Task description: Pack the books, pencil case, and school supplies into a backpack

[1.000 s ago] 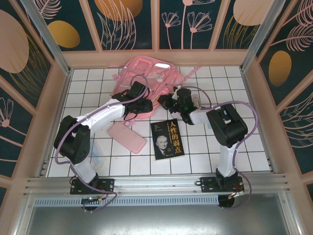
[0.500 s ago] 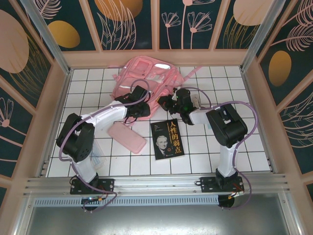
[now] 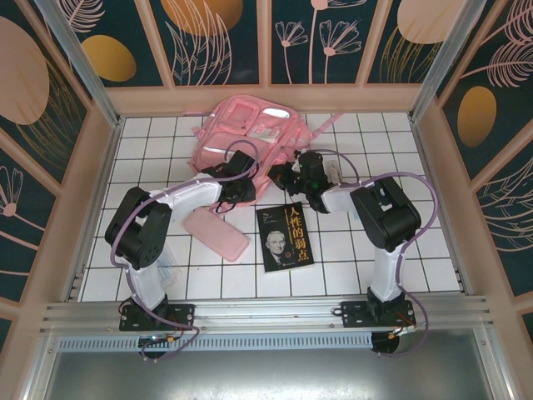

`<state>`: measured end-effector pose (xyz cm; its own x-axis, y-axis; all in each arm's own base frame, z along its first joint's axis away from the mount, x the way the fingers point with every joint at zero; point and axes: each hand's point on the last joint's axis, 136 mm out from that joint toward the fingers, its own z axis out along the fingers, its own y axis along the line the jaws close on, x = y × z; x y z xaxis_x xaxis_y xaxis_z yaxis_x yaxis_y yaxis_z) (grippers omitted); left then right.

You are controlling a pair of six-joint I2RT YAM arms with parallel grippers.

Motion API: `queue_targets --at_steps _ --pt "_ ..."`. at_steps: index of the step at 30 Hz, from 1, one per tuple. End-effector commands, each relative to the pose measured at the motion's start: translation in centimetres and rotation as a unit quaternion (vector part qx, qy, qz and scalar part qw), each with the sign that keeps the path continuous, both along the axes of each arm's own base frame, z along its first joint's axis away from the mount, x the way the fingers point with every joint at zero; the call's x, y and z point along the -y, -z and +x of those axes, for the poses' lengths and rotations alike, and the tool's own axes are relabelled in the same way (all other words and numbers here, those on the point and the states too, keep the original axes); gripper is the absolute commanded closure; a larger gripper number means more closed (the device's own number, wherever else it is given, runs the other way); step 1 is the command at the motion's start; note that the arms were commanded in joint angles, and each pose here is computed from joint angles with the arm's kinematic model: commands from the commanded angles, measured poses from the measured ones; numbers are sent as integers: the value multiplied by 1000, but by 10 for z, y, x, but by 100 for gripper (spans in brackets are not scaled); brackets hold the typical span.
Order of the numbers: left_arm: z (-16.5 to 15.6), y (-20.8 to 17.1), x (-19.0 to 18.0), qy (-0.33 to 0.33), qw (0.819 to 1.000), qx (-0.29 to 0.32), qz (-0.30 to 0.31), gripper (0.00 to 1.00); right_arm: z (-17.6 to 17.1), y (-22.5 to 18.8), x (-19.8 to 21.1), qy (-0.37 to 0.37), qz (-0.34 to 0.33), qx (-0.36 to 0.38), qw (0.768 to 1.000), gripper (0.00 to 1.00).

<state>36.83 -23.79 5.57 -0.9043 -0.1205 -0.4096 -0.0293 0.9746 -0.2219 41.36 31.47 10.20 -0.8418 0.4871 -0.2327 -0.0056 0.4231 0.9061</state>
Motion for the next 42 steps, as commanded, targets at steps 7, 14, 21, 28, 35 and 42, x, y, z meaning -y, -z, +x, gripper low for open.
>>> queue_targets --at_steps 7,14,21,28,35,42 --pt "-23 18 -37 -9 996 -41 81 86 20 -62 2 20 45 90 995 100" --pt "-5 -3 -58 -29 996 -4 79 100 23 -64 18 34 35 96 994 100" --pt "5 -25 -53 -34 998 30 33 100 24 -60 26 41 29 94 994 100" --pt "0 -43 2 -4 989 29 -144 60 21 -68 13 21 73 80 994 100" --pt "-1 -24 -17 -26 996 20 -79 54 12 -44 18 6 35 39 999 66" --pt "1 -20 -32 -51 996 39 -55 51 11 -41 54 29 -99 54 993 41"
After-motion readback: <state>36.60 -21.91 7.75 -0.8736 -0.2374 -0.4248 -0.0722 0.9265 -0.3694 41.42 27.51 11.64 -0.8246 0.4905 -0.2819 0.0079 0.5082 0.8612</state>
